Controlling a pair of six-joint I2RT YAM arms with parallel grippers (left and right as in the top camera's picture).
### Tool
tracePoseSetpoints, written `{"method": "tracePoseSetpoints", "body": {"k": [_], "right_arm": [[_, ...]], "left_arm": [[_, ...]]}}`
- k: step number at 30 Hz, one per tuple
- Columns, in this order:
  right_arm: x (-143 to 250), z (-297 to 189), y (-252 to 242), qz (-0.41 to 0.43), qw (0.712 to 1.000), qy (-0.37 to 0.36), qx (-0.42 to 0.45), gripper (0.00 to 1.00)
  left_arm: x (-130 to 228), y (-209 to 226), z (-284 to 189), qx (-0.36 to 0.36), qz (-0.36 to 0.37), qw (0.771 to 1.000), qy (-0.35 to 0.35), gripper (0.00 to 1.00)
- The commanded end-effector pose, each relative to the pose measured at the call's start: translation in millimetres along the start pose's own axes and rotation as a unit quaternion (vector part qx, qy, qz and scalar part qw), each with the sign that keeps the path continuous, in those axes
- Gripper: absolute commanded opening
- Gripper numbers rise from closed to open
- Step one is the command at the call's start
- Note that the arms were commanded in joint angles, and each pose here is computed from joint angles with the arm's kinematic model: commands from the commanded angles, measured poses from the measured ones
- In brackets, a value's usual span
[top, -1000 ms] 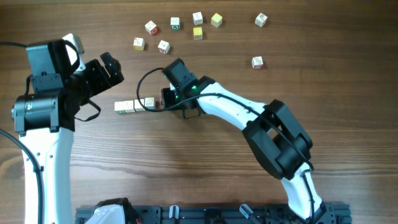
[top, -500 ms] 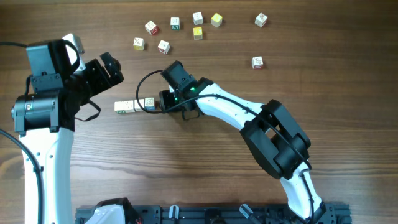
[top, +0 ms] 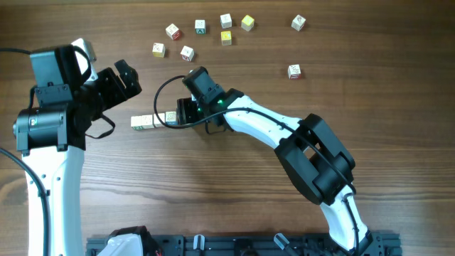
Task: Form a horizontal line
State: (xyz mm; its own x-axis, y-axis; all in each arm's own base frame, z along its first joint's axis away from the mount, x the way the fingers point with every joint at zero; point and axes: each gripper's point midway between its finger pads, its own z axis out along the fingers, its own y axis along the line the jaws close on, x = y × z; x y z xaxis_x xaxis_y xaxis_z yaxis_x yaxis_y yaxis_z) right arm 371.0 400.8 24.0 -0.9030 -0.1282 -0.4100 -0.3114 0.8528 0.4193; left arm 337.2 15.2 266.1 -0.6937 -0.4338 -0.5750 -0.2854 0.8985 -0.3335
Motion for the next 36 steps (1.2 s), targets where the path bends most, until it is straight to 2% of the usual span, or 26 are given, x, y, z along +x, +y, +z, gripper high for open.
{"method": "tracePoseSetpoints", "body": {"k": [1,6,9,13,15,20,25,36], "right_arm": [[-8,8,-21,0.005,0.999,-0.025,0.036,0.68],[-30,4,-34,0.028,0.998,-0.052,0.033,0.71],[-24,0,-61,0.09,0.994,-0.031,0.057,0.57],[0,-4,-84,0.132,0.987,0.027,0.084,0.25],[16,-6,-80,0.139,0.986,0.066,0.071,0.18],[41,-6,-56,0.132,0.983,0.12,0.034,0.14],[55,-3,-39,0.115,0.984,0.133,0.031,0.06],[54,0,-24,0.1,0.987,0.123,0.017,0.06]], "left_arm": [[0,3,0,-0.006,-0.005,1.0,-0.002,1.0],[0,3,0,-0.006,-0.005,1.0,-0.002,1.0],[0,3,0,-0.006,-0.005,1.0,-0.002,1.0],[0,3,0,-0.006,-0.005,1.0,-0.002,1.0],[0,3,0,-0.006,-0.005,1.0,-0.002,1.0],[0,3,0,-0.006,-0.005,1.0,-0.002,1.0],[0,3,0,-0.006,-0.005,1.0,-0.002,1.0],[0,3,0,-0.006,-0.005,1.0,-0.002,1.0]]}}
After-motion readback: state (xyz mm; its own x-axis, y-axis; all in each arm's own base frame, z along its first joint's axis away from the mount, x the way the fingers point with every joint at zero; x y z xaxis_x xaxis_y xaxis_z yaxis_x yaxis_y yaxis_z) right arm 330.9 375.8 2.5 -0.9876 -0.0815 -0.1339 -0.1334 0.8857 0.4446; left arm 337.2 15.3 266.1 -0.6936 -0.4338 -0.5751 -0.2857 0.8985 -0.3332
